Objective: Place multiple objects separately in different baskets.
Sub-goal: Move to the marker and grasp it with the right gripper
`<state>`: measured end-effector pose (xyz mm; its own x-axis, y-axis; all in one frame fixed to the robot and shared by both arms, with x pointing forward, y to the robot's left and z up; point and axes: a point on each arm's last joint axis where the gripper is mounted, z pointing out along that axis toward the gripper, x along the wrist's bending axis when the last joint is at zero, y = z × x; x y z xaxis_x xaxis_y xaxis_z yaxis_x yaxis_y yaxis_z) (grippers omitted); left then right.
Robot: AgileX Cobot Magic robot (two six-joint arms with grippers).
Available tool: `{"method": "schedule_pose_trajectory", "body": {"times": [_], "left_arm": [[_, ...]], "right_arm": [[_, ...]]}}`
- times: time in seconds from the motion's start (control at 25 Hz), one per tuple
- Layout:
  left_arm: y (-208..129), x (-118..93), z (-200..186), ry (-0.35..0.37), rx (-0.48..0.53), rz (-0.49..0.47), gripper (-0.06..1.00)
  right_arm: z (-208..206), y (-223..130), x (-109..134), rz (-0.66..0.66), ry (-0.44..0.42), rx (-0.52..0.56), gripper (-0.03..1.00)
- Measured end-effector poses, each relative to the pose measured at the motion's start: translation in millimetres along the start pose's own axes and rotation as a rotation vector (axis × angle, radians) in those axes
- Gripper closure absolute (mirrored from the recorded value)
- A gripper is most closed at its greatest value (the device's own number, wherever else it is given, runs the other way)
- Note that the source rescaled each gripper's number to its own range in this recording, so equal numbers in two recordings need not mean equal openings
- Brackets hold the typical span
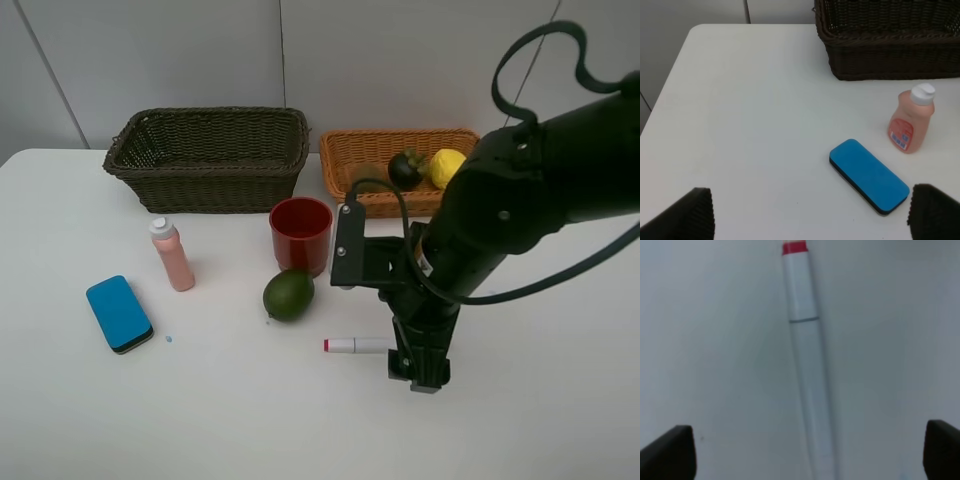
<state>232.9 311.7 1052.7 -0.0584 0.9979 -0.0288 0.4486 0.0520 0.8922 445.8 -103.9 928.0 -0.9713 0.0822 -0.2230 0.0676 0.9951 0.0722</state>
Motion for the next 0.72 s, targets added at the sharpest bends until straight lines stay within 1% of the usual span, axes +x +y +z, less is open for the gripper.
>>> {"method": "schedule_pose_trajectory", "body": {"times": [0.24, 0.32, 0.4, 0.6, 0.72], "left_arm": [[0, 0, 0, 0.000, 0.000, 0.000, -0.06], [0, 0, 0, 0.000, 0.000, 0.000, -0.06], [0, 0, 0, 0.000, 0.000, 0.000, -0.06], [0, 0, 0, 0.000, 0.000, 0.000, -0.06], [0, 0, 0, 0.000, 0.000, 0.000, -0.06]], "right_arm": [[4, 2, 2, 0.002, 0.029, -0.009, -0.03], [7, 2, 4, 0.007, 0.053, -0.003, -0.03], [10, 0, 3, -0.001, 0.069, 0.006, -0.01], [12, -2, 2, -0.008, 0.075, 0.007, 0.05], [12, -4, 0, 0.003, 0.076, 0.008, 0.06]]}}
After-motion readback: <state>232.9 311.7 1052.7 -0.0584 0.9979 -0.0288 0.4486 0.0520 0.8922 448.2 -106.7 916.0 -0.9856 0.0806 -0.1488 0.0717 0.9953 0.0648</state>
